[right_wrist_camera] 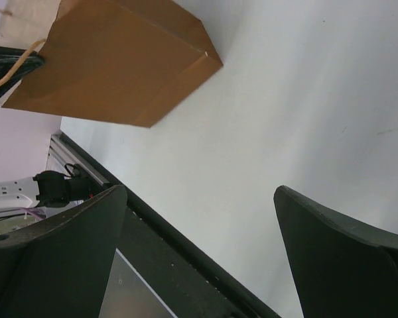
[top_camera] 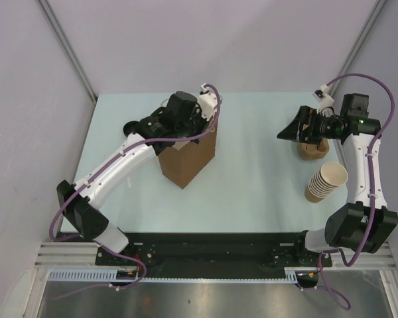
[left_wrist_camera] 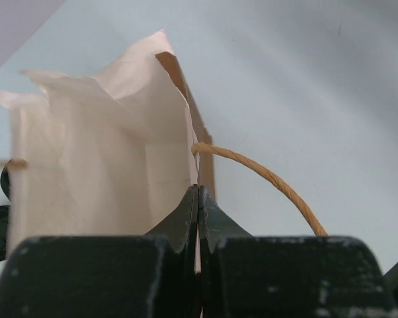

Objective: Pack the takeout coffee

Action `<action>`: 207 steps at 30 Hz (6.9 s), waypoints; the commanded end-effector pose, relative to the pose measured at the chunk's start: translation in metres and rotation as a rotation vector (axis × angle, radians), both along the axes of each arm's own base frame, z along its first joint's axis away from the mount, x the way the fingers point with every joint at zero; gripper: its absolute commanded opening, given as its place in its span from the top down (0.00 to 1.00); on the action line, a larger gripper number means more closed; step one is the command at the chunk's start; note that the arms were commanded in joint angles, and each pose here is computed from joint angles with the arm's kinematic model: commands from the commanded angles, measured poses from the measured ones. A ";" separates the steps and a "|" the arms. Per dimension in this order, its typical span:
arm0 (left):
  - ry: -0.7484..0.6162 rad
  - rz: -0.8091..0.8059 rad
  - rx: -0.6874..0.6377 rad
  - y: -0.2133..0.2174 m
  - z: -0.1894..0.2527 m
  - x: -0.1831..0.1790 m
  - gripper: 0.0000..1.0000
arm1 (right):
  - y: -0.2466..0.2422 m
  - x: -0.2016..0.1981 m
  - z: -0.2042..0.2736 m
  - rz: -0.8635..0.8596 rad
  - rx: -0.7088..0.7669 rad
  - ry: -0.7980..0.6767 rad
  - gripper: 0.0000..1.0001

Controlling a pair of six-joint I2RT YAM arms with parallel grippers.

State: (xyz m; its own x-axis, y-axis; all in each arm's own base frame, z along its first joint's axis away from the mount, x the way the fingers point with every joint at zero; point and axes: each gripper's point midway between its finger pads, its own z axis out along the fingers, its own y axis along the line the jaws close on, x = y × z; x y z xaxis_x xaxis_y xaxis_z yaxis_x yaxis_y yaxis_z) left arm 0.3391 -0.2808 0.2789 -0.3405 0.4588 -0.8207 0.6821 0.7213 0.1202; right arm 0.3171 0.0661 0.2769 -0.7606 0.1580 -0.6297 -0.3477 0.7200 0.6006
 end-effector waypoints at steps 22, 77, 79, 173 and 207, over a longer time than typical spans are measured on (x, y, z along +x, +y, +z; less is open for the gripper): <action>0.226 0.100 -0.098 0.013 -0.011 -0.020 0.41 | 0.001 -0.002 0.004 0.010 0.010 -0.022 0.00; 0.209 0.056 0.185 0.041 -0.043 -0.052 0.00 | -0.006 -0.001 0.006 -0.013 0.040 -0.014 0.00; 0.198 0.061 0.187 0.042 -0.041 -0.052 0.00 | -0.006 -0.001 0.007 -0.014 0.043 -0.015 0.00; -0.034 -0.087 -0.492 0.081 0.136 -0.039 0.01 | -0.206 0.200 -0.135 -0.252 -0.590 0.169 0.64; 0.013 -0.074 -0.499 0.076 0.125 -0.028 0.00 | -0.222 0.209 -0.151 -0.287 -0.616 0.183 0.75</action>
